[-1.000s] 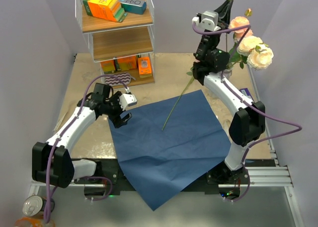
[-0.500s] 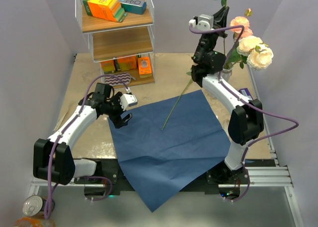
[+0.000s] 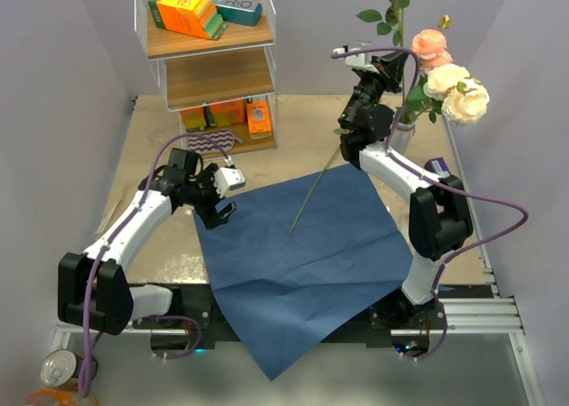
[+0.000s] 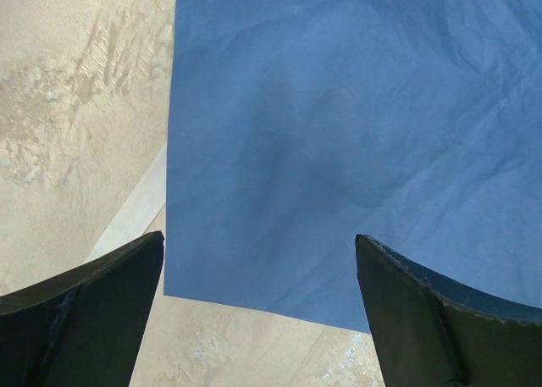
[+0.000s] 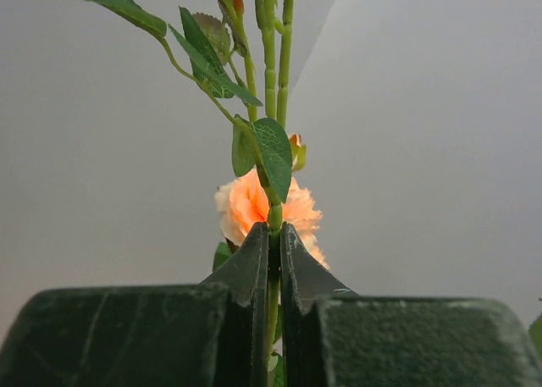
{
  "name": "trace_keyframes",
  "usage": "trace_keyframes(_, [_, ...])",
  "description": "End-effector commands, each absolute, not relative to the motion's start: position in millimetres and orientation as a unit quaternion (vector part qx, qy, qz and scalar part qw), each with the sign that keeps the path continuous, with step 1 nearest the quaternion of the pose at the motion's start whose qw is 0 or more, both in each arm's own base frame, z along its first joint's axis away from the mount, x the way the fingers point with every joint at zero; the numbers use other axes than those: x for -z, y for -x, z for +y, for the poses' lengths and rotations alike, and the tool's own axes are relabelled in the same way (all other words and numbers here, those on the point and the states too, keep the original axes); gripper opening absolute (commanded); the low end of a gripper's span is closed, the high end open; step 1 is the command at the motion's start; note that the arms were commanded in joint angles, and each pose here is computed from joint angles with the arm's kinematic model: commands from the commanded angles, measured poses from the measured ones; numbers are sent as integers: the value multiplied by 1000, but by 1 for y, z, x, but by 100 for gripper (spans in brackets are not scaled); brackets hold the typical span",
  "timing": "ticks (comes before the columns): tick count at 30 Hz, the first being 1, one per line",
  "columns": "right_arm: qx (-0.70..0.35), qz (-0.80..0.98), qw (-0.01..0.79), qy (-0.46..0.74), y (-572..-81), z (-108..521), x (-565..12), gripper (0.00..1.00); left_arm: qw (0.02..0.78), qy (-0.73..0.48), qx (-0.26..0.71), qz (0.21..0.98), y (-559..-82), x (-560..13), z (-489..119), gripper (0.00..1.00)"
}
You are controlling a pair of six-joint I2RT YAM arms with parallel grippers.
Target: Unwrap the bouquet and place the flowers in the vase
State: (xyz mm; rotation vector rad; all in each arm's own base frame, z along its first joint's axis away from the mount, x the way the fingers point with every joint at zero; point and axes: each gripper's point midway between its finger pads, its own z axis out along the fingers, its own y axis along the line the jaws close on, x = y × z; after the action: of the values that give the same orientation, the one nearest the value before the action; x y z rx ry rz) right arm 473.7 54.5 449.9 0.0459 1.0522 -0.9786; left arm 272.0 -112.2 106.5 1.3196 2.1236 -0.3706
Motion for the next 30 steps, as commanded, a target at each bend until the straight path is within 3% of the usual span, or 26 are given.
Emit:
trace_keyframes(1, [398, 381, 792, -262, -382, -5, -495, 1, 335, -500, 131, 788, -275, -127, -113, 100])
trace_keyframes(3, [396, 395, 783, -274, -380, -9, -489, 4, 337, -501, 127, 787, -272, -129, -110, 100])
trace_keyframes(6, [394, 415, 765, -294, -377, -14, -482, 31, 341, -505, 118, 784, -269, -132, -108, 100])
trace_keyframes(7, [398, 424, 759, -294, -378, -14, -478, 46, 342, -505, 117, 784, -268, -134, -107, 100])
trace_keyframes(11, [404, 460, 730, -303, -379, -17, -459, 69, 346, -507, 114, 781, -266, -142, -106, 100])
trace_keyframes(15, [393, 506, 710, -293, -389, -9, -444, 79, 352, -507, 115, 778, -265, -148, -108, 100])
trace_keyframes(20, [390, 578, 659, -284, -395, 2, -426, 80, 356, -504, 117, 778, -263, -154, -108, 100])
trace_keyframes(24, [336, 607, 666, -274, -393, 20, -416, 81, 361, -503, 119, 776, -263, -159, -109, 100])
trace_keyframes(26, [325, 659, 648, -199, -387, 31, -407, 87, 364, -500, 120, 777, -263, -161, -109, 100])
trace_keyframes(27, [223, 656, 689, -212, -399, 49, -416, 89, 365, -500, 122, 776, -263, -162, -111, 100])
trace_keyframes(30, [194, 676, 693, -162, -389, 62, -414, 99, 370, -496, 123, 776, -265, -168, -112, 100])
